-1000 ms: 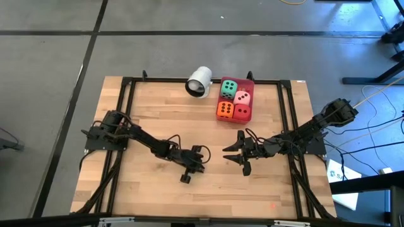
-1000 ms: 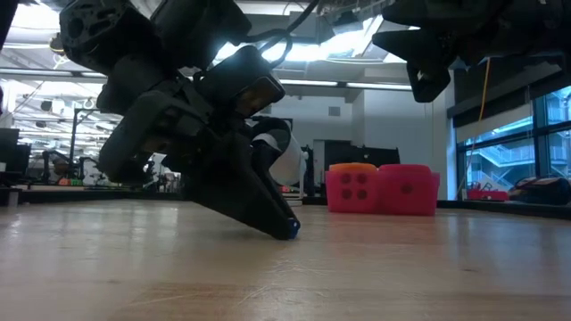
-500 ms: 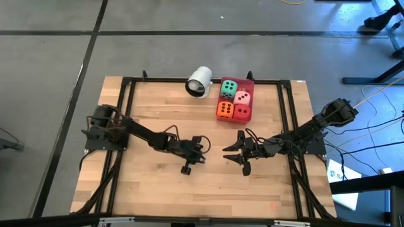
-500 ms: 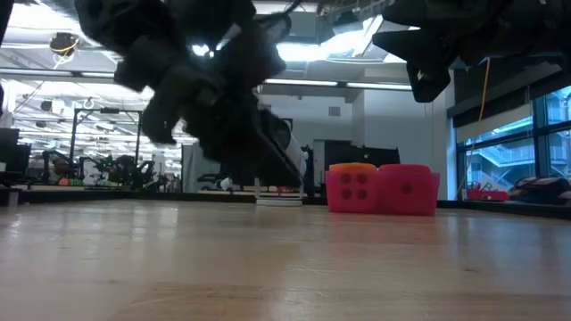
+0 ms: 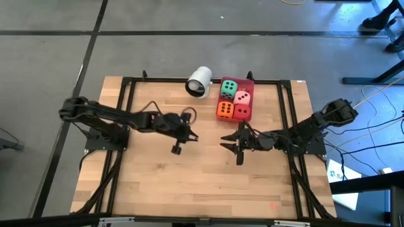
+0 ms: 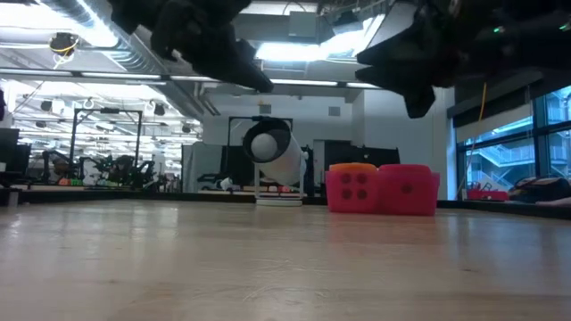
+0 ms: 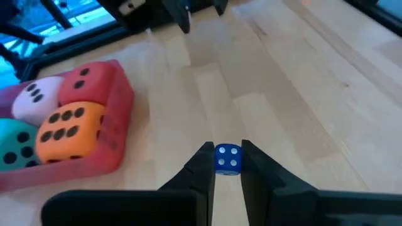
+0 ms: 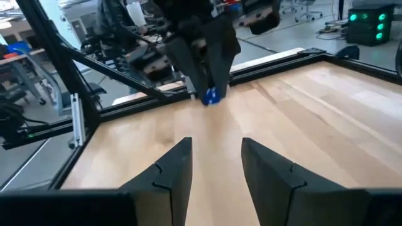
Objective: Pick & Place Dice
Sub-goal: Put the small blue dice into the red bin
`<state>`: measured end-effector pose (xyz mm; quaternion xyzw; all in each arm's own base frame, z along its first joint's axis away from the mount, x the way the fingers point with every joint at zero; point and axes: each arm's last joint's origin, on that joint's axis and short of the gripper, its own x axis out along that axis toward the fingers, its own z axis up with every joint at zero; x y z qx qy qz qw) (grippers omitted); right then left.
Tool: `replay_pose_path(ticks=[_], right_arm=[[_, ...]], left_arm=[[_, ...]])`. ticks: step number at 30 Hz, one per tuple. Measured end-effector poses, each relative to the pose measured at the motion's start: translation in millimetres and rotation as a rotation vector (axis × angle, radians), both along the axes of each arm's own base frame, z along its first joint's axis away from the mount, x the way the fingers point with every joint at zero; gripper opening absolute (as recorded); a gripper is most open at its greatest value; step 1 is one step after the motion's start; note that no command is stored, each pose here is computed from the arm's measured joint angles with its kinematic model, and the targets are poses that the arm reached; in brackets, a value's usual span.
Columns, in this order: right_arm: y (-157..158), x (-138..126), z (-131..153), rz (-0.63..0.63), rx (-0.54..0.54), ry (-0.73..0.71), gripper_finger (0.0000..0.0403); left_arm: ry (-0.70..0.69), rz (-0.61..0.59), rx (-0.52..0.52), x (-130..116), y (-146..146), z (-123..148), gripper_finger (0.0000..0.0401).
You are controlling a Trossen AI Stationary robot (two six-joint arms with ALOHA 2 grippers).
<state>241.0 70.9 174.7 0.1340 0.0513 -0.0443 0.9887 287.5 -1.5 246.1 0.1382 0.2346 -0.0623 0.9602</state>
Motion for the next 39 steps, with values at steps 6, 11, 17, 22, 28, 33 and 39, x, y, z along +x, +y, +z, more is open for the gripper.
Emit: replay_pose_path(ticks=[6,11,17,22,28,33,39], right_arm=[[-32.8,10.7,-7.5,0.019,0.015,0.040,0.0139],[-58.5,21.1,-28.4,0.015,0.100,0.079,0.0139],[-77.0,39.2,-43.3,0.124,0.226,-0.081,0.0139],[-88.8,71.9,-53.3,0.188,0.338,-0.092,0.0139],[-95.0,105.6,-60.8,0.256,0.418,-0.100,0.0139],[-97.5,113.6,-50.6,0.283,0.417,-0.184,0.0139],[-100.5,121.1,-40.2,0.318,0.463,-0.223,0.0139]], left_arm=[[-0.068,0.030,-0.034,-23.9,30.9,-12.8,0.0040],[-0.161,0.024,-0.086,-35.4,47.4,-31.0,0.0038],[-0.259,0.056,-0.068,-40.4,57.1,-35.8,0.0038],[-0.275,0.089,-0.007,-38.8,59.2,-31.6,0.0038],[-0.243,0.119,0.058,-37.7,52.7,-34.4,0.0038],[-0.191,0.142,0.135,-36.6,41.5,-38.5,0.0037],[-0.153,0.199,0.259,-32.6,29.6,-34.4,0.0035]])
